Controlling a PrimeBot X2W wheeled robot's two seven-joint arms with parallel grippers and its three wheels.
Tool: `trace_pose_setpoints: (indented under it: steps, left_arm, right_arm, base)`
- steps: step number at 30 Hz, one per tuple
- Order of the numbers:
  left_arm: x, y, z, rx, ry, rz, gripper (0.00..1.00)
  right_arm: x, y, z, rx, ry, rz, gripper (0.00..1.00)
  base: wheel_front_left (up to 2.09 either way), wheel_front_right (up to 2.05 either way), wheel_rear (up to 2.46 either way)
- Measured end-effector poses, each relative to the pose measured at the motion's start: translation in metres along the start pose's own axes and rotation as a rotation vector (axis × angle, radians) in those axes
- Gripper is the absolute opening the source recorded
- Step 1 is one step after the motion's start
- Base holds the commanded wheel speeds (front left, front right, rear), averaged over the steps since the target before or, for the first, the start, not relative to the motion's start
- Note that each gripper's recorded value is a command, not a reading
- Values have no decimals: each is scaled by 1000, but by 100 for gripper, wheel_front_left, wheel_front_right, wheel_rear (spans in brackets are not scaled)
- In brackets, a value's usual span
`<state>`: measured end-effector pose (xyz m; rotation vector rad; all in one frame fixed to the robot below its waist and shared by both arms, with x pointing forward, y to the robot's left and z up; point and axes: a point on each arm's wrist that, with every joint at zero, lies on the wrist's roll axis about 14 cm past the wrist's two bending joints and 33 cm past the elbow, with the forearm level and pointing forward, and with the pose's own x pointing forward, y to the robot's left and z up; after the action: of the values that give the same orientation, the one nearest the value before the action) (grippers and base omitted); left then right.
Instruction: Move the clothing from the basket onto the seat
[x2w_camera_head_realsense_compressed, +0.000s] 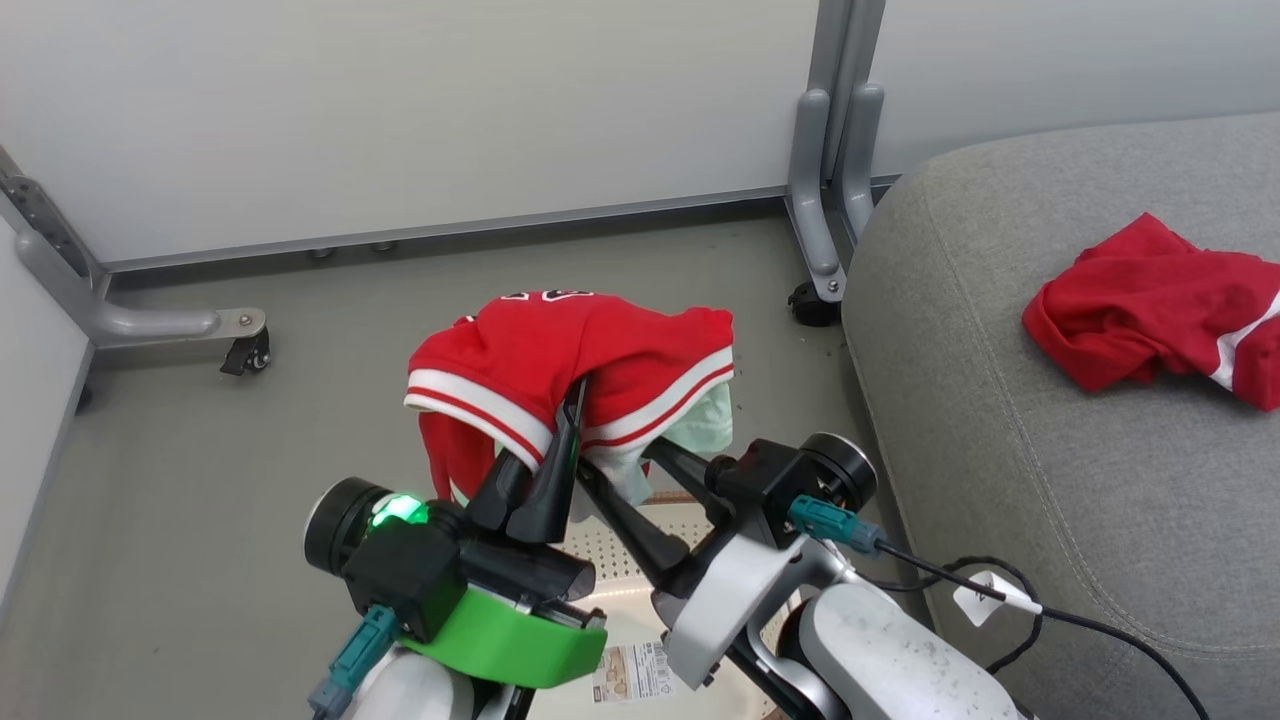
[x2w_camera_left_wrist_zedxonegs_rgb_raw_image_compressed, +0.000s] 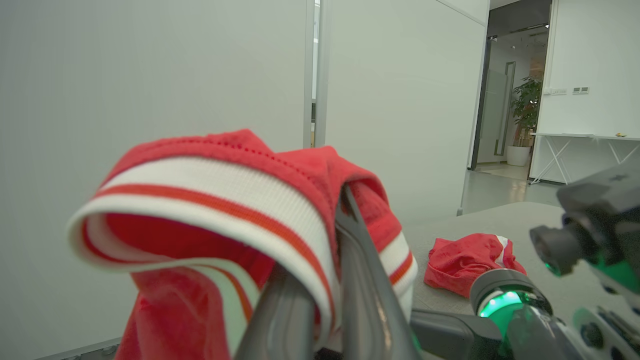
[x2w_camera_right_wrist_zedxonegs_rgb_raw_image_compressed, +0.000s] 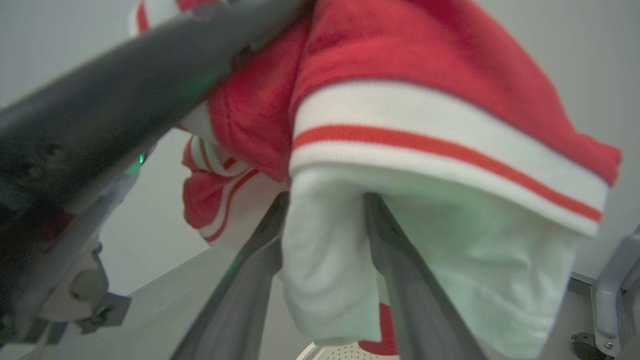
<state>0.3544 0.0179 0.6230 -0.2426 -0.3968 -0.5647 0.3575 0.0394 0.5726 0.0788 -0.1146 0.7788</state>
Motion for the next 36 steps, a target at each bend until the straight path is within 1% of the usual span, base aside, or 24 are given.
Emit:
trace_pose_setpoints:
  steps: [1, 22, 23, 24, 30, 36]
  left_arm:
    - [0, -1, 0, -1, 0, -3, 0]
    - [-2, 1, -1, 0, 4, 1, 0]
    - [-2, 1, 0, 2, 1, 4, 42]
    - [-2, 2, 0, 2, 1, 6, 100]
    - [-5, 2, 2, 5, -3, 24, 100]
    - [-21, -4, -25, 0, 111, 10, 100]
  right_arm:
    - [1, 0, 1, 4, -7, 2, 0]
    - [9, 1, -4, 18, -4, 26, 0]
    - [9, 1, -4, 17, -8, 26, 0]
    - [10, 0, -3, 16, -13, 26, 0]
    - [12, -14, 9, -10, -53, -8, 0]
    - [13, -31, 17, -33, -71, -52, 0]
  base:
    - [0, 0, 0]
    - [0, 0, 0]
    - [0, 0, 0]
    - [0, 0, 0]
    - [0, 0, 0]
    - [0, 0, 0]
